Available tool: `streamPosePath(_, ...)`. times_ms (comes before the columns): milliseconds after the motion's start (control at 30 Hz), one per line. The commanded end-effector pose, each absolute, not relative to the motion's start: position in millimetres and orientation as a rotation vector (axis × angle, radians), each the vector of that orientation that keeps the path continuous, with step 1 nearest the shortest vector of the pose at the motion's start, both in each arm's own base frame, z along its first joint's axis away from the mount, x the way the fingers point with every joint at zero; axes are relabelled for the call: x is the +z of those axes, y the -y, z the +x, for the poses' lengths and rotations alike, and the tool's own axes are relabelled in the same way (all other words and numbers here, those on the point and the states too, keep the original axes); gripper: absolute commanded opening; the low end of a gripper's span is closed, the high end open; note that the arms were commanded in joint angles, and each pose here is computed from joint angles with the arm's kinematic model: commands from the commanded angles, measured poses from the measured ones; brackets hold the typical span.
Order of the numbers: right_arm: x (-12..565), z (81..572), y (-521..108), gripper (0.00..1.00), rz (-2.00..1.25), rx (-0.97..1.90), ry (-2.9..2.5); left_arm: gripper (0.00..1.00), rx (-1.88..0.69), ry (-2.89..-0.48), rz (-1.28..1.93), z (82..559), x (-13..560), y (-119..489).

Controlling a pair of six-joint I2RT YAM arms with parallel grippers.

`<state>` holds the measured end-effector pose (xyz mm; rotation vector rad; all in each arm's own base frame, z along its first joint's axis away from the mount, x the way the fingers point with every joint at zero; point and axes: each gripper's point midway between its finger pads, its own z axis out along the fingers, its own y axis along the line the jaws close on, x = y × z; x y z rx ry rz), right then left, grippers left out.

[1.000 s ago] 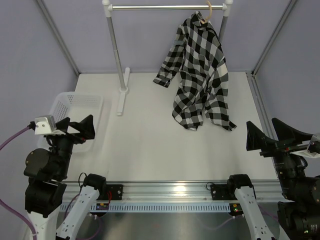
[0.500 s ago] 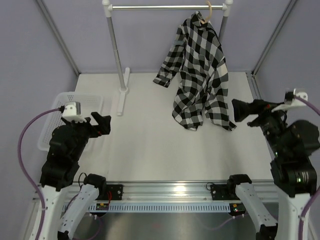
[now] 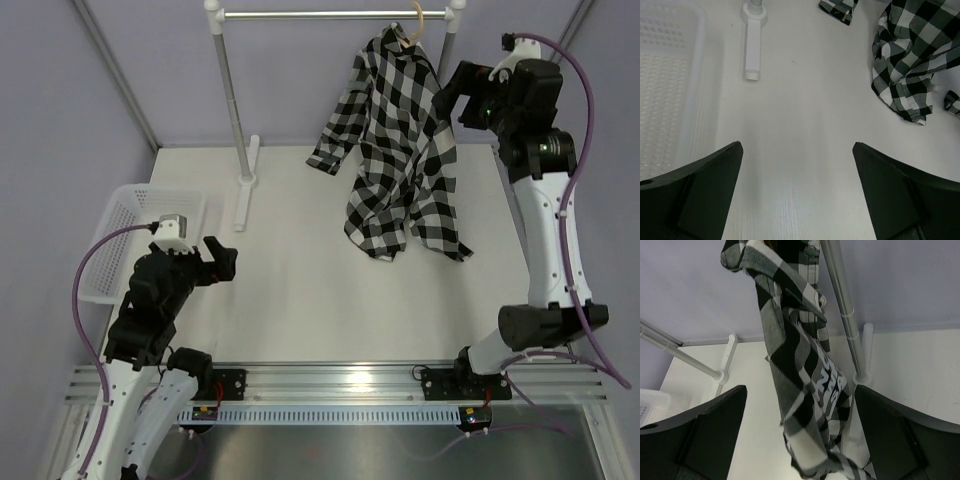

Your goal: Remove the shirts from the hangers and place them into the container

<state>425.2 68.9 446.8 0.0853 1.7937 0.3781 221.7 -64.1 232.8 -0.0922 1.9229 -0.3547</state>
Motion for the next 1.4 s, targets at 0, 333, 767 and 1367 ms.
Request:
streamPosePath(0,461.1,443.1,-77.6,0.99,-0.039,0.327,-1.777,0.99,-0.368,-1.828,-0.082,227.4,254.1,64.6)
streamPosePath(333,461.7,484.5,-113.5,0.88,-0.205,0.308,-1.762,0.99,-0.358,-1.838,-0.086,228.1,249.5,63.5)
streamPosePath(767,443.5,506.9,-119.4,0.36,-0.230,0.266,-1.777,0.99,-0.366,-1.844,-0.081,227.9,247.8,65.1)
streamPosePath(1367,563.1,419.7,-120.6,0.00,-0.286,0.331,-1.391,0.99,-0.369,-1.850,-0.078,227.6,245.4,65.8)
